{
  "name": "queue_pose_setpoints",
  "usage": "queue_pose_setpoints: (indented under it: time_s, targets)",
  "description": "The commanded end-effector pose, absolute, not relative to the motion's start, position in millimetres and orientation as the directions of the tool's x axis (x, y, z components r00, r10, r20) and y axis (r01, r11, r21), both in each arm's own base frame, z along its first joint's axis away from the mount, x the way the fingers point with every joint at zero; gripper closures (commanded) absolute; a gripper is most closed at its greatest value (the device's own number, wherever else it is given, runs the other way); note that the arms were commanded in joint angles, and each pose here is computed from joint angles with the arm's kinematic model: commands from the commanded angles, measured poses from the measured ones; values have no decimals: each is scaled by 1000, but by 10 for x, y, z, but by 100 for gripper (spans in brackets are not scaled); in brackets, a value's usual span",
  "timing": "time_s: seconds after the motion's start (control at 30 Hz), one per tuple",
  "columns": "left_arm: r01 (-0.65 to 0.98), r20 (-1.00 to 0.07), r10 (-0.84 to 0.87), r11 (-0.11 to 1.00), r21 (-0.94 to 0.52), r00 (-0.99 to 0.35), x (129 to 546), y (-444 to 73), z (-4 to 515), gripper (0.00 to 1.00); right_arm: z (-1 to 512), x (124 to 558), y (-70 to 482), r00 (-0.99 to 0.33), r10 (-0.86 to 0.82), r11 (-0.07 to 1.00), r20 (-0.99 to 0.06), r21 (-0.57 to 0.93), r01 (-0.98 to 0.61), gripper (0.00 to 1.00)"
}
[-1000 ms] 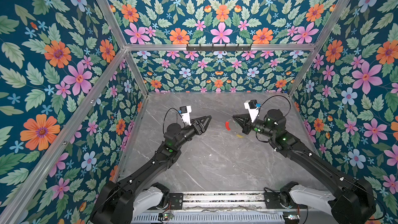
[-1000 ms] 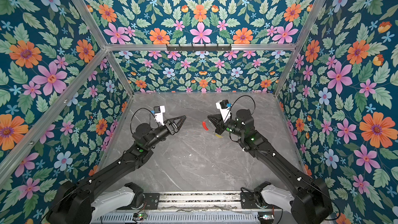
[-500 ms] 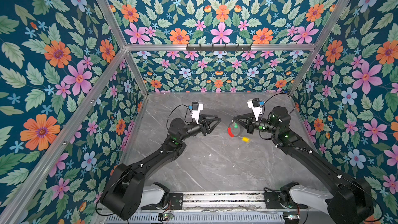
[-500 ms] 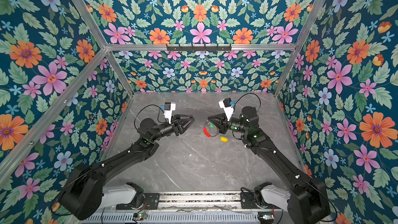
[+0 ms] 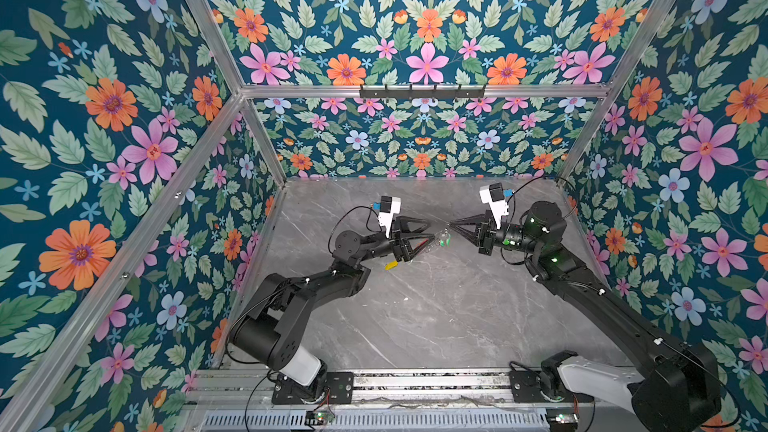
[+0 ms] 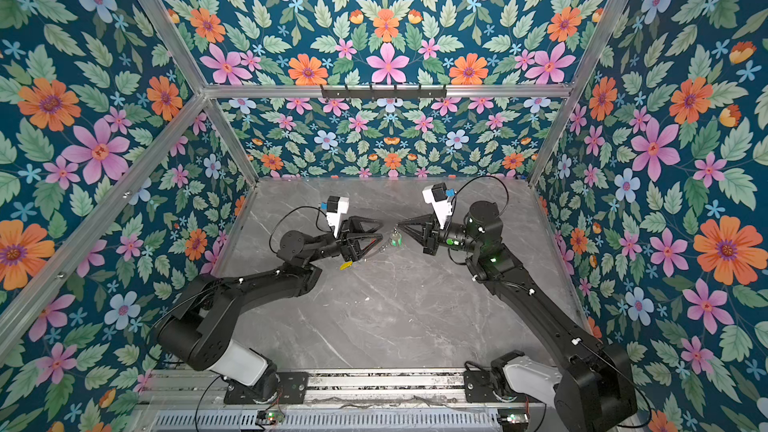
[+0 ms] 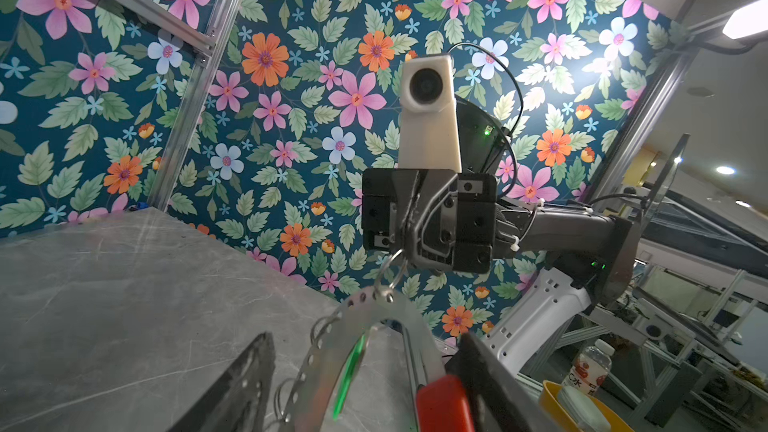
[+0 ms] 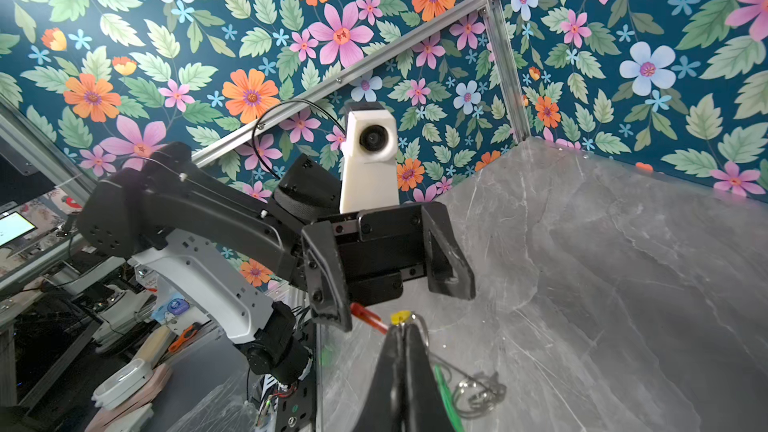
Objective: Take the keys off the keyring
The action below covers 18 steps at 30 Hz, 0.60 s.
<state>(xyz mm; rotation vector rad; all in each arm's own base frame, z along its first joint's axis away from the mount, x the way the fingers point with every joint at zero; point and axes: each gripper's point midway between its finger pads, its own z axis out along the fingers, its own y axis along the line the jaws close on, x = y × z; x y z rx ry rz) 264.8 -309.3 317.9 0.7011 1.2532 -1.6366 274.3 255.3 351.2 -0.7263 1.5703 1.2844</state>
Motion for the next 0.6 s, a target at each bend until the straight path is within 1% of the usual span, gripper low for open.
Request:
queue_pose_setpoints:
  time_s: [0.0,0.07,0.1,0.17,0.2,0.3,0.43,0.53,0.57]
  targets:
    - [934,-859,-366,-120,-338,-358,2492,-3058,3322,27,3709,2722,2555,-352,160,247,-922,383,-890,100]
    - [925,-860,-341,-125,-359,-380,2496,-3157,3240,36,3747,2731,2563,-355,169,246,-919,388,-888,100]
    - [922,-858,-337,-132,-363,-386,2488,-3191,3219,37,3745,2746,2565,-360,170,253,-917,394,-884,100]
    - [916,-851,-339,-144,-374,-401,2491,-3261,3188,35,3735,2764,2571,-368,170,260,-914,402,-878,100]
    - [915,-850,-338,-153,-374,-404,2487,-3286,3185,35,3722,2768,2580,-376,167,262,-912,408,-875,100]
    - [919,-850,-351,-144,-366,-394,2517,-3293,3194,33,3701,2771,2588,-381,158,270,-911,411,-871,100]
    - [924,-858,-345,-174,-341,-381,2450,-3317,3290,34,3714,2755,2573,-378,157,275,-912,408,-871,100]
    - [929,-862,-350,-180,-323,-368,2380,-3336,3318,33,3725,2771,2572,-376,162,286,-912,408,-867,100]
    - [931,-862,-353,-172,-323,-365,2381,-3343,3309,35,3715,2776,2580,-379,161,286,-911,411,-866,100]
